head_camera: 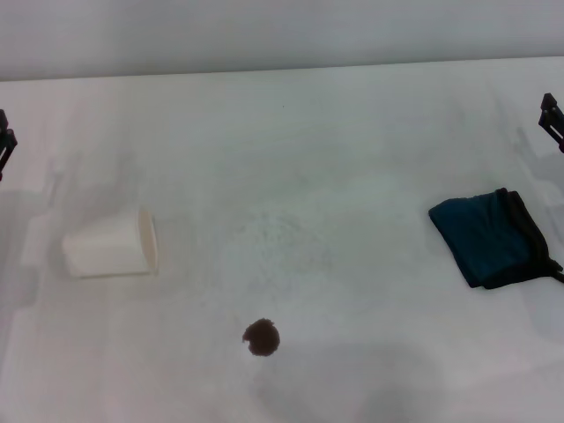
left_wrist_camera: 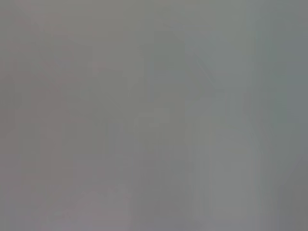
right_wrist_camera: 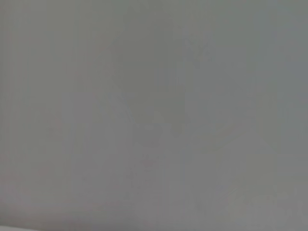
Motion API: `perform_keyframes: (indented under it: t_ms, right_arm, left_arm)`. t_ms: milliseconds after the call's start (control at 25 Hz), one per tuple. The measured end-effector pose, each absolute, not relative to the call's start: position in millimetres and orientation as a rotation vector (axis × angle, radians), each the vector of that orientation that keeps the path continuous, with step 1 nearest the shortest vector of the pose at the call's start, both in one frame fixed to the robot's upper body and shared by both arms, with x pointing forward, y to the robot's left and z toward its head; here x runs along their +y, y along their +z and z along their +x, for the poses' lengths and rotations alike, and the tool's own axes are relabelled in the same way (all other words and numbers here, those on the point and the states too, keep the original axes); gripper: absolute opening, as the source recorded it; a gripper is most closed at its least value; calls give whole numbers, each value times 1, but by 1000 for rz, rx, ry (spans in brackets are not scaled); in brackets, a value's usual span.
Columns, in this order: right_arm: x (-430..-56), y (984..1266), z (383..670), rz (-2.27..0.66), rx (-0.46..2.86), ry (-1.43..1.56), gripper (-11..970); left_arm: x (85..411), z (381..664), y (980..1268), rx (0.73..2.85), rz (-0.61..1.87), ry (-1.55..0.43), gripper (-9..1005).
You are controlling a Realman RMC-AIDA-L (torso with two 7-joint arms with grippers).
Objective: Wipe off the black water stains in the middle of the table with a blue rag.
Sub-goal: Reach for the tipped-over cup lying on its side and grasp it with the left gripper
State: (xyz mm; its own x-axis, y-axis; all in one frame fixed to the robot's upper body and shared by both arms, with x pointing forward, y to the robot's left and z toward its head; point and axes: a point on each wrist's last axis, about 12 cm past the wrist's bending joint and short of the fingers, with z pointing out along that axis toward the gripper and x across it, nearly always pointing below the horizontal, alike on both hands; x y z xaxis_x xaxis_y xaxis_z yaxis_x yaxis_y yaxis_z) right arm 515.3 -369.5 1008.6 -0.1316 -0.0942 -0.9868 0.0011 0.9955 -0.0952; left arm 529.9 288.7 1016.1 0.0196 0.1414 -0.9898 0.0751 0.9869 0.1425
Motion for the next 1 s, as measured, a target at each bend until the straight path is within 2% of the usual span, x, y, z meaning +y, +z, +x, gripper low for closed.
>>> perform_keyframes:
  t_ms: [680, 1000]
  right_arm:
    - [-367, 1007, 515, -66, 1709, -73, 876]
    - [-367, 1006, 515, -65, 1710, -73, 876]
  left_arm:
    - [292, 531, 1018, 1551, 174, 40, 877]
    - [302, 552, 1031, 1590, 305, -190, 877]
